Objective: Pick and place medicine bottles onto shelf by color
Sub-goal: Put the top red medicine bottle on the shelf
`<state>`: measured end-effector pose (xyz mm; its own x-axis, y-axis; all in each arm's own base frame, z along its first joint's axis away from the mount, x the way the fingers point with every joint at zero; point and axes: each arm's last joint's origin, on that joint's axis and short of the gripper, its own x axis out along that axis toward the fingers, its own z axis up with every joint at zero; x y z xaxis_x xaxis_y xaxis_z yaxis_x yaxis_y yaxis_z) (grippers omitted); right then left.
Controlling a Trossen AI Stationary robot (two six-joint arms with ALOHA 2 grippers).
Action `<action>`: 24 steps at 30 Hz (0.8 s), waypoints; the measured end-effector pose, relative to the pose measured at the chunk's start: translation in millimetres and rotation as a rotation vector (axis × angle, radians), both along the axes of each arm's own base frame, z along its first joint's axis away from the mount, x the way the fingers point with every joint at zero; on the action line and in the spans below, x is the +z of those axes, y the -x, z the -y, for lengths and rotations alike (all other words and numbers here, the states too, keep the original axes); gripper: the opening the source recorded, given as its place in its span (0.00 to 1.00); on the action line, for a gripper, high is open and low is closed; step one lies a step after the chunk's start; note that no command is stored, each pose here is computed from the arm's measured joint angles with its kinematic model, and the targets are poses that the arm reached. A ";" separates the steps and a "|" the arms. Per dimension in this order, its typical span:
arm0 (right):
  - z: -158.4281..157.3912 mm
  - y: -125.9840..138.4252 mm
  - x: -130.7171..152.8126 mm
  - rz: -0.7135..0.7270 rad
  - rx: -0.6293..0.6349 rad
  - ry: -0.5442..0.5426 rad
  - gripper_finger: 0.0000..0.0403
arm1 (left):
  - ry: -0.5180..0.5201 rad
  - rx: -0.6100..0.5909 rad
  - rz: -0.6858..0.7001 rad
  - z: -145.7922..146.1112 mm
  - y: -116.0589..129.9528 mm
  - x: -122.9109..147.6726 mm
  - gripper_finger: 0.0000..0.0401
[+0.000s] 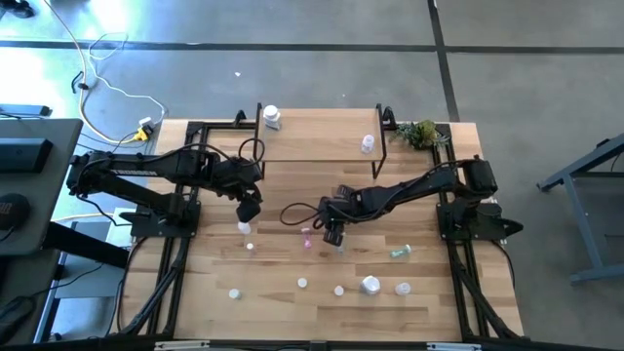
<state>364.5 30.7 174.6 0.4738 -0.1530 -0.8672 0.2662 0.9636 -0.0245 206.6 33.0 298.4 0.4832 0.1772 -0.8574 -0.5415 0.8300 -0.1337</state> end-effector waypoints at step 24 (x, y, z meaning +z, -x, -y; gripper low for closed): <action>10.2 -16.5 53.6 0.014 0.087 0.005 0.22 | -0.028 0.016 -0.004 -0.9 0.2 0.1 0.52</action>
<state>381.1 20.4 228.2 0.4975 -0.1152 -0.8598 0.1814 0.9830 -0.0267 206.4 33.9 298.5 0.4770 0.2086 -0.8538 -0.5555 0.8244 -0.1088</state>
